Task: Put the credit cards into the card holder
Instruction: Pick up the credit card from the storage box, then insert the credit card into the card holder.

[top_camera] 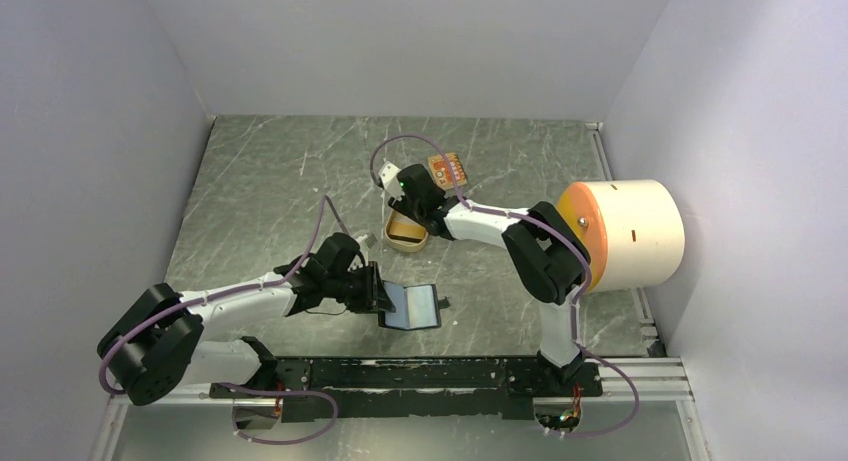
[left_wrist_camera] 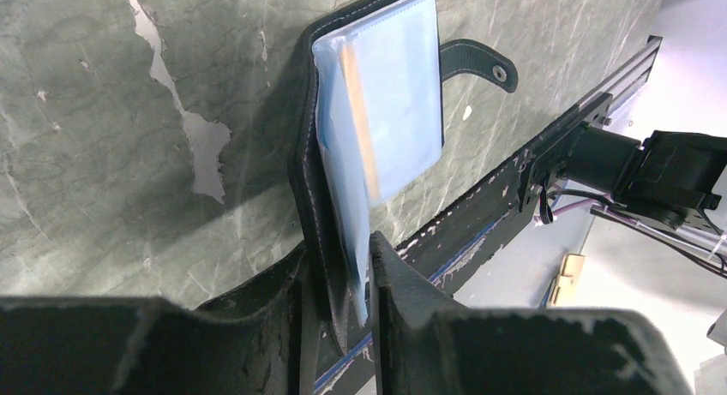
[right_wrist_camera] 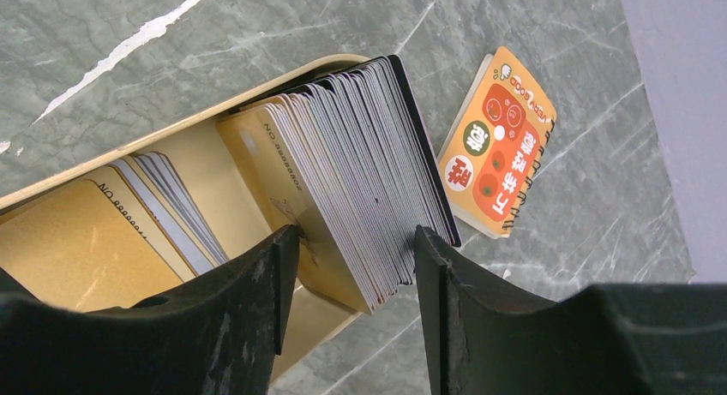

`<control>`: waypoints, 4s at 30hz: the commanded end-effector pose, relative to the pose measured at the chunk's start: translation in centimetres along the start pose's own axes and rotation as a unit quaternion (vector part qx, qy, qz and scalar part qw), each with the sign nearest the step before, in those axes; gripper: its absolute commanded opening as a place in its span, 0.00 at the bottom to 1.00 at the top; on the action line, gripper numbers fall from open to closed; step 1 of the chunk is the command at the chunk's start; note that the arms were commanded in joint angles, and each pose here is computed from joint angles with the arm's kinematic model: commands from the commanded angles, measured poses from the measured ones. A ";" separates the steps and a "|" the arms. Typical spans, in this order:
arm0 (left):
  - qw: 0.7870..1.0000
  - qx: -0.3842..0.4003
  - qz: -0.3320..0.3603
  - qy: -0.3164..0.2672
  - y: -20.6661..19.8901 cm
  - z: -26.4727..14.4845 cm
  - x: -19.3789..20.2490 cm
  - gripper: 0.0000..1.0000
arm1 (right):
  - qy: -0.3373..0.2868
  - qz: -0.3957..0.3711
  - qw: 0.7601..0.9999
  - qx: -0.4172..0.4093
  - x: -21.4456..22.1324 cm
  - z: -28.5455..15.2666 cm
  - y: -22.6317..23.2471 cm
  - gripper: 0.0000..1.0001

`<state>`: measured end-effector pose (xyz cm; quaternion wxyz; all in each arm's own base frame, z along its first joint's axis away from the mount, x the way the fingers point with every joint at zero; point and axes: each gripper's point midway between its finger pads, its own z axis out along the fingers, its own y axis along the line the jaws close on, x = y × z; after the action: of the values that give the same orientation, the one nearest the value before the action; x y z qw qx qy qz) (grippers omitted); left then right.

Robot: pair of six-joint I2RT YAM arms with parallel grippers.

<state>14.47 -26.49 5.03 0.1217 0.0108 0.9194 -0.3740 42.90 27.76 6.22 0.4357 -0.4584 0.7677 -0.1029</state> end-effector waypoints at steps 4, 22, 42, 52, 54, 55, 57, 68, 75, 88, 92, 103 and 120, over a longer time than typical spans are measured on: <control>1.000 0.018 0.005 -0.017 -1.1 0.0 -1.0 0.30 | -0.010 0.014 0.999 0.031 -1.2 -0.4 -2.2 0.52; 0.999 0.021 -0.001 -0.026 -1.0 -0.6 -0.9 0.31 | -0.027 0.036 0.999 0.026 -2.3 -1.6 -3.4 0.42; 0.999 0.024 -0.006 -0.026 -0.9 -0.5 -0.7 0.31 | -0.013 0.069 0.995 -0.077 -2.4 -3.3 -0.2 0.08; 0.999 -0.004 -0.028 -0.039 0.1 -0.7 -0.8 0.32 | -0.051 0.148 0.974 -0.161 -4.0 -7.8 2.1 0.00; 0.998 -0.012 -0.030 -0.046 0.4 -0.9 -0.9 0.33 | -0.061 0.172 0.969 -0.169 -4.7 -8.9 2.0 0.00; 0.998 -0.015 -0.031 -0.048 0.5 -1.0 -0.9 0.33 | -0.063 0.186 0.965 -0.175 -5.0 -9.4 2.0 0.00; 0.998 -0.018 -0.031 -0.052 0.6 -1.1 -1.0 0.35 | -0.064 0.222 0.955 -0.185 -5.4 -10.3 2.2 0.00; 0.997 -0.038 -0.038 -0.058 2.2 -1.5 -0.3 0.32 | -0.064 0.421 0.861 -0.280 -4.1 -16.8 7.4 0.00; 0.996 -0.042 -0.046 -0.060 3.0 -1.5 0.3 0.28 | -0.045 0.515 0.788 -0.333 -1.5 -19.2 11.4 0.00; 0.996 -0.051 -0.050 -0.053 4.0 -1.2 0.9 0.23 | -0.005 0.592 0.738 -0.323 2.0 -19.3 15.2 0.00; 0.996 -0.044 -0.051 -0.053 4.0 -1.2 1.1 0.23 | 0.000 0.607 0.725 -0.326 2.5 -19.4 15.6 0.00; 0.996 -0.041 -0.056 -0.050 4.4 -1.0 1.6 0.23 | 0.012 0.616 0.715 -0.332 3.7 -19.1 17.0 0.00; 0.996 -0.041 -0.059 -0.047 4.6 -0.8 1.8 0.23 | 0.039 0.619 0.707 -0.340 5.1 -18.7 19.3 0.00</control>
<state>12.95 -22.48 1.94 0.1412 -0.0648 0.9302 -0.3327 15.78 29.84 3.98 0.1834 0.0027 0.8810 0.4362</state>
